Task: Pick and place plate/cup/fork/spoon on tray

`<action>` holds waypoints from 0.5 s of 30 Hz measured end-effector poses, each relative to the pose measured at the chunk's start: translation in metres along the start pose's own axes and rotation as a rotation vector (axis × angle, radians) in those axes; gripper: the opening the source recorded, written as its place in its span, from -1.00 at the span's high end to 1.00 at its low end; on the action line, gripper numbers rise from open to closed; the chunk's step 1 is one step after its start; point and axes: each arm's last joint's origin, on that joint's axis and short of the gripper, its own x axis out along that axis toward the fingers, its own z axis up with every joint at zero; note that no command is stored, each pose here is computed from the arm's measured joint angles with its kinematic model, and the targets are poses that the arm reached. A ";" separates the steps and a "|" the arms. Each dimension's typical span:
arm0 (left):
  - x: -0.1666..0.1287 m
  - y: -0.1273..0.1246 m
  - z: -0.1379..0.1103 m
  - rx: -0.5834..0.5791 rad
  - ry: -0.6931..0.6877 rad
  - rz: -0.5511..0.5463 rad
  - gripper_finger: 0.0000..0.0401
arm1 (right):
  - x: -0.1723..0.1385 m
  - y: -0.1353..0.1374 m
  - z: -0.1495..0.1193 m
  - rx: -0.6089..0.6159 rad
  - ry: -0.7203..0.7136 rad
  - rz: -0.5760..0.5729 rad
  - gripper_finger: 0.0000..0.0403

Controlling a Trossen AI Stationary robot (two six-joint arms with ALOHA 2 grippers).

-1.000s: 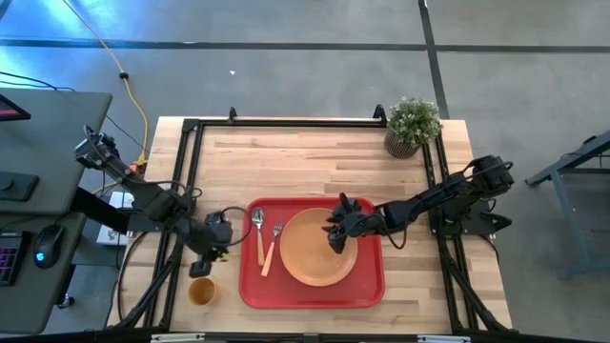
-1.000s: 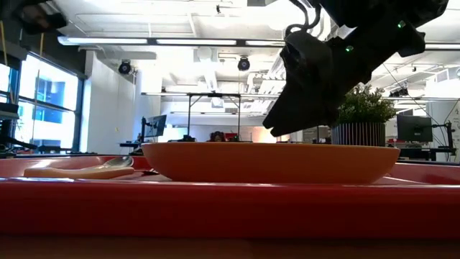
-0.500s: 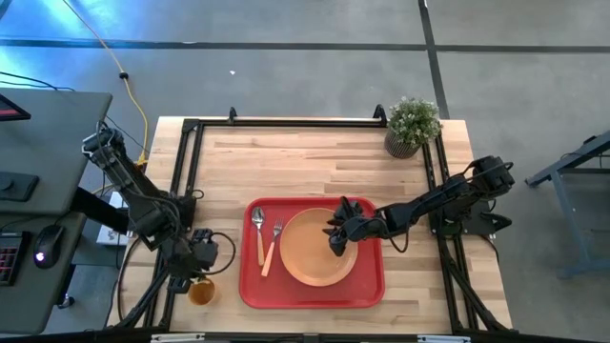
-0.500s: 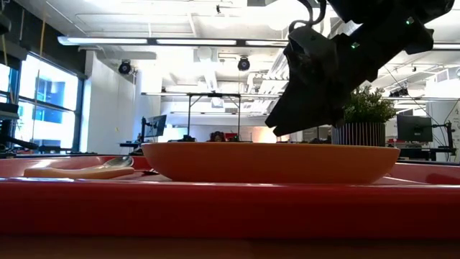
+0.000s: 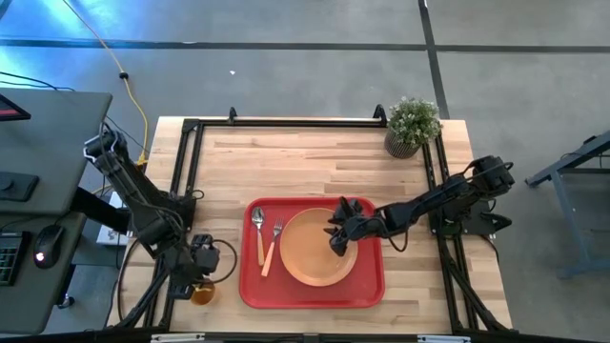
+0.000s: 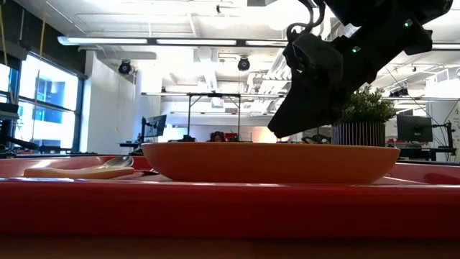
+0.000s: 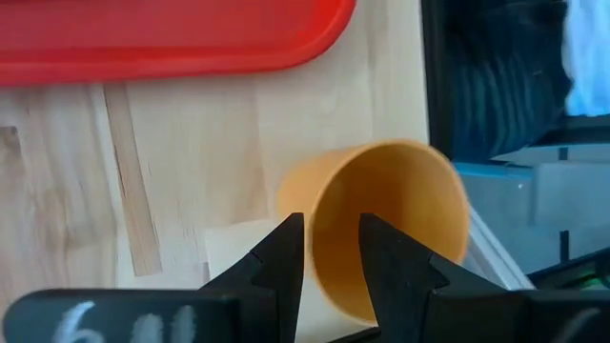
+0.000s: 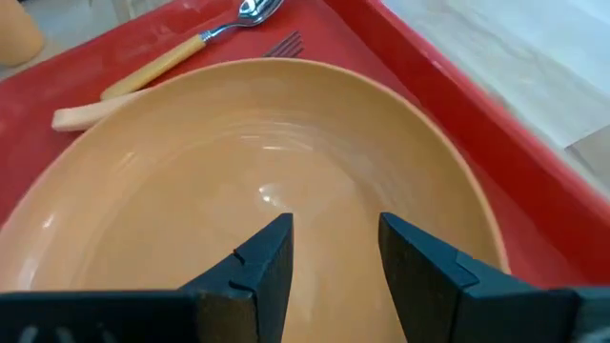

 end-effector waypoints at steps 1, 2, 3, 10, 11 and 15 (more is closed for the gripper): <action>0.002 0.000 0.000 0.000 0.008 0.009 0.54 | 0.001 -0.002 0.001 -0.004 -0.001 -0.004 0.27; 0.005 0.000 0.000 0.002 0.016 0.016 0.54 | 0.001 -0.003 0.002 -0.004 -0.001 -0.007 0.27; 0.007 -0.001 0.000 0.005 0.024 0.023 0.54 | 0.002 -0.005 0.003 -0.006 -0.001 -0.010 0.27; 0.021 -0.003 0.002 -0.023 0.053 0.052 0.54 | 0.006 -0.013 0.008 -0.033 0.001 -0.024 0.27; 0.022 -0.003 0.003 -0.029 0.052 0.052 0.54 | 0.006 -0.014 0.009 -0.034 0.001 -0.028 0.27; 0.027 -0.004 0.004 -0.059 0.057 0.058 0.54 | 0.008 -0.019 0.011 -0.027 0.003 -0.038 0.27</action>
